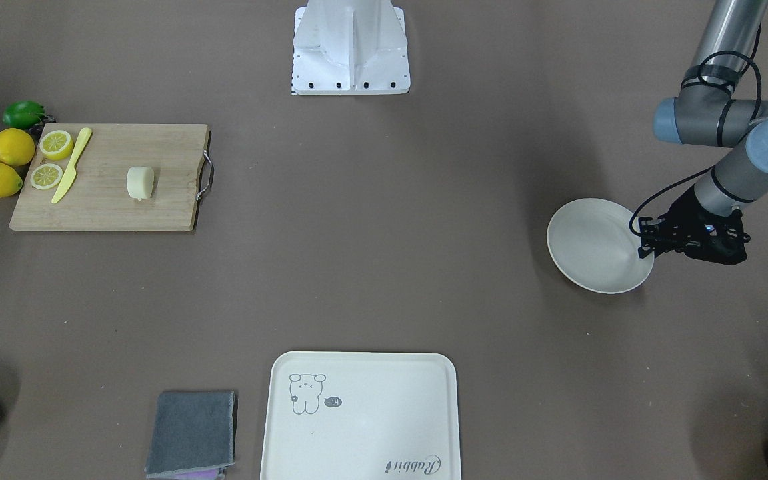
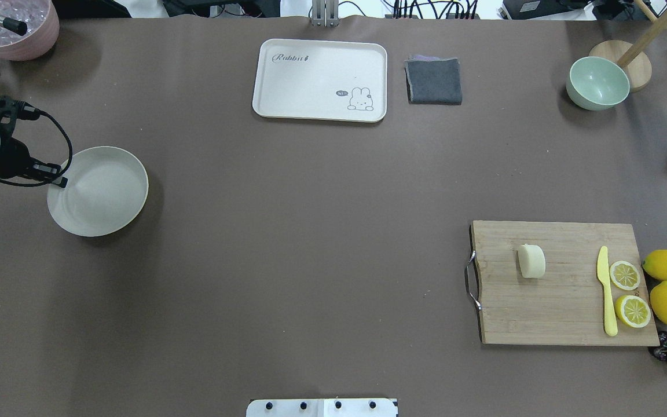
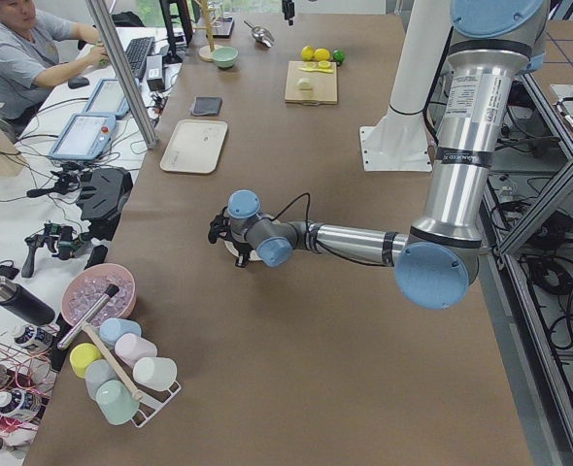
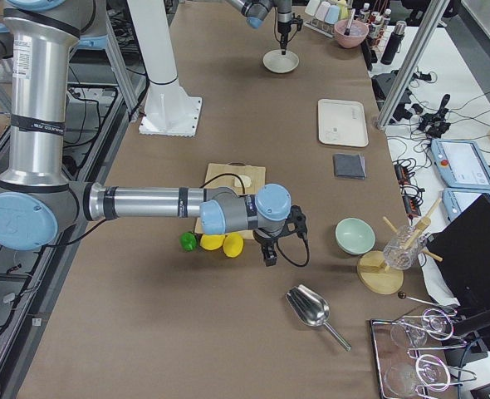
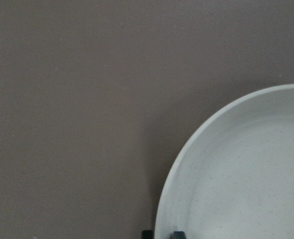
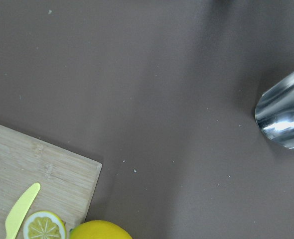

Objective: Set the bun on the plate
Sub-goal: 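Slide the white plate centreward with left gripper while right gripper reaches the bun, then grasp the pale bun on the cutting board with the right gripper, then carry the bun over the white plate with the right gripper while the left gripper withdraws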

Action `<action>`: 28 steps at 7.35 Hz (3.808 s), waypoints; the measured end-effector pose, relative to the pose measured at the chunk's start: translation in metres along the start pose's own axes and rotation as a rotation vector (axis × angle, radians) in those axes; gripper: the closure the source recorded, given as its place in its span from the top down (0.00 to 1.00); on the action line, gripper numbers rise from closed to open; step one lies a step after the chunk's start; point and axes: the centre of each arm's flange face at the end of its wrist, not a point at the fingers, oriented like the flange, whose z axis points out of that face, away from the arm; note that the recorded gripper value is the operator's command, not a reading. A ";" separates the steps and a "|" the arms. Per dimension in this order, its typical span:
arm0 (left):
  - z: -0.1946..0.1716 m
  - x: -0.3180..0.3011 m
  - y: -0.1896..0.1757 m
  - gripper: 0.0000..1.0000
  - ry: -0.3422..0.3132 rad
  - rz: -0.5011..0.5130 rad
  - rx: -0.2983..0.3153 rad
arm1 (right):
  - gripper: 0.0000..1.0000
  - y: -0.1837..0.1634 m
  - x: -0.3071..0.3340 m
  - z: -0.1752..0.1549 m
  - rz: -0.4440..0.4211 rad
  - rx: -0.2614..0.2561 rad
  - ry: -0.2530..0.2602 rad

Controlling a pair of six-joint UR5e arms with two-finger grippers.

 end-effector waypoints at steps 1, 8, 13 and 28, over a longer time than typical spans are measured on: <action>-0.021 0.022 -0.006 0.00 0.045 -0.033 0.016 | 0.99 -0.005 -0.006 -0.001 0.000 0.003 0.002; -0.020 0.382 0.037 0.00 0.175 -0.324 0.037 | 0.99 -0.118 -0.258 0.043 0.103 0.024 -0.059; 0.053 0.448 0.039 0.59 0.136 -0.334 0.052 | 0.99 -0.079 -0.313 0.125 0.092 -0.093 0.001; 0.024 0.403 0.017 0.93 0.129 -0.362 0.128 | 0.14 -0.077 -0.388 0.138 0.111 -0.072 -0.047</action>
